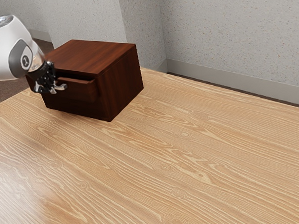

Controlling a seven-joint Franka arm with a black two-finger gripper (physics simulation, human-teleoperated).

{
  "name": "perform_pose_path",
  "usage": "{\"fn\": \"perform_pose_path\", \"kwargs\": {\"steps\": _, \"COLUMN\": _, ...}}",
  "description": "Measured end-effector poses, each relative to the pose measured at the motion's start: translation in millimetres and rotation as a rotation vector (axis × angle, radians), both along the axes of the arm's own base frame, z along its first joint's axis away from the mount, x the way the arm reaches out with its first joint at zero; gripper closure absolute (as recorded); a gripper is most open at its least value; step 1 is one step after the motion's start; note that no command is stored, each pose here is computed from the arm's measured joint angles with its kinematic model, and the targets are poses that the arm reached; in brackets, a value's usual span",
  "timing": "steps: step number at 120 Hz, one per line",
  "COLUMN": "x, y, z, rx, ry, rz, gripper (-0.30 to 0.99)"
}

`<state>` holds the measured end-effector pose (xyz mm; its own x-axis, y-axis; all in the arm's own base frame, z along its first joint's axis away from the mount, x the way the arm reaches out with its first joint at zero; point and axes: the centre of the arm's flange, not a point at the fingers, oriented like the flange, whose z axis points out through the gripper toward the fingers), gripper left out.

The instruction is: Pull the drawer handle with one arm to open the drawer

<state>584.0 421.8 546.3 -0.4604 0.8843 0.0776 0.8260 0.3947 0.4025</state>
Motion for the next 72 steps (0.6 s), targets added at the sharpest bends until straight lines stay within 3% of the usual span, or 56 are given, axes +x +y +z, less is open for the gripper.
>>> {"fn": "perform_pose_path", "kwargs": {"steps": 72, "x": -36.8, "y": -16.2, "z": 2.6, "rx": -0.005, "ry": 0.002, "rz": 0.01, "gripper": 0.79}}
